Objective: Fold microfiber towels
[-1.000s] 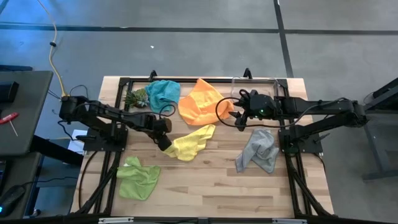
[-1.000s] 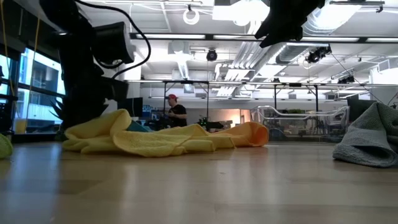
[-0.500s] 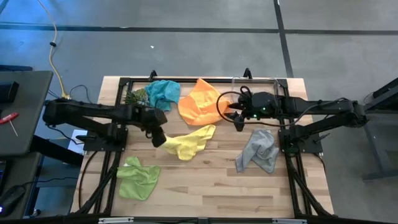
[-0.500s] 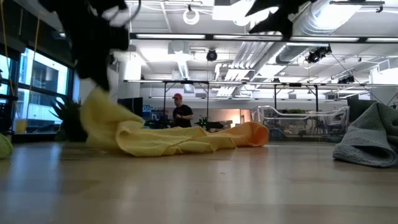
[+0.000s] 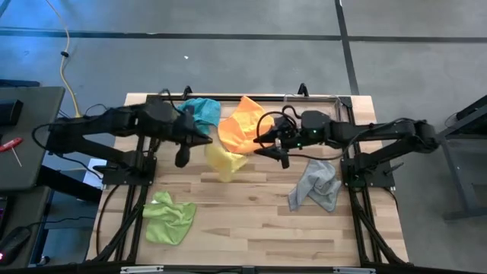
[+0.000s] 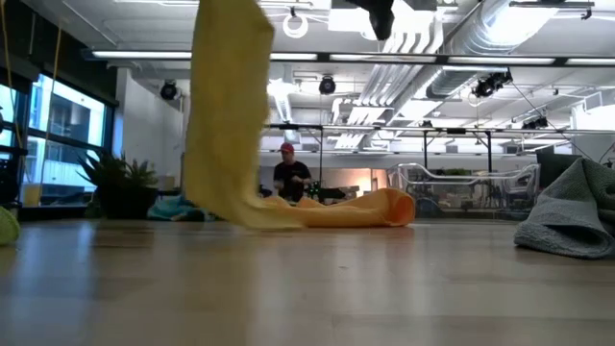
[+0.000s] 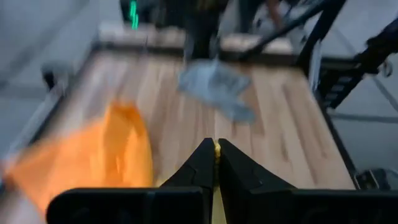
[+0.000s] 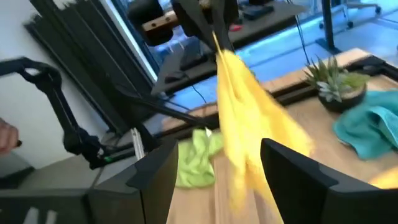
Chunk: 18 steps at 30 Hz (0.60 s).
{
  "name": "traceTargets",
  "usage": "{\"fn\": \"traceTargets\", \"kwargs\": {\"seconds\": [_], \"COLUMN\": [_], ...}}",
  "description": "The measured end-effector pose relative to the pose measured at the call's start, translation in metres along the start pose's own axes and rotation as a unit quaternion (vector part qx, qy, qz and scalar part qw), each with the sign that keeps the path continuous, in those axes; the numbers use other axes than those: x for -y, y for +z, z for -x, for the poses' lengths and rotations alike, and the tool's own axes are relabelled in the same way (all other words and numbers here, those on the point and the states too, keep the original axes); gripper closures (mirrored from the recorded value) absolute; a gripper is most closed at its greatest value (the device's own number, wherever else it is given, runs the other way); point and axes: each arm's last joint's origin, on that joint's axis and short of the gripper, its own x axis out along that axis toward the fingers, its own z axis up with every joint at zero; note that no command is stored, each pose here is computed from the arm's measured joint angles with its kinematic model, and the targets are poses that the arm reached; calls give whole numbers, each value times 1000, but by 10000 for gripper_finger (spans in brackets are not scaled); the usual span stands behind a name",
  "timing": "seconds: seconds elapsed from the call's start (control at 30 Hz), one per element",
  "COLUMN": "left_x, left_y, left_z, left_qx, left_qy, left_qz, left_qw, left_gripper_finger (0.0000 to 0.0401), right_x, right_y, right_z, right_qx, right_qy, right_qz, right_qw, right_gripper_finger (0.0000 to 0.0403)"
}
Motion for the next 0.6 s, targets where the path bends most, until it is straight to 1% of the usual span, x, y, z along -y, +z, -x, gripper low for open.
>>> {"fn": "traceTargets", "kwargs": {"seconds": [0.07, 0.17, 0.27, 0.37, 0.5, 0.6], "left_x": [1, 0, -3, -3, 1, 6], "left_y": [10, 22, 25, 25, 23, 19], "left_z": [3, 8, 10, 11, 14, 14], "left_qx": [41, 86, 93, 91, 86, 61], "left_qy": [-15, -15, 0, -10, -67, -124], "left_qz": [-22, -27, -25, -25, -11, 22], "left_qw": [999, 996, 995, 995, 994, 990], "left_gripper_finger": [400, 401, 401, 401, 401, 401], "right_x": [0, 0, 3, 8, 19, 27], "right_y": [0, -2, -6, -17, -35, -47], "right_z": [-4, -9, -13, -22, -38, -49], "right_qx": [3, 3, -8, -36, -78, -99], "right_qy": [24, 41, 36, 18, 14, 2], "right_qz": [2, 7, 5, 14, 39, 45], "right_qw": [1000, 999, 999, 999, 996, 994], "right_gripper_finger": [181, 181, 181, 181, 181, 181]}}
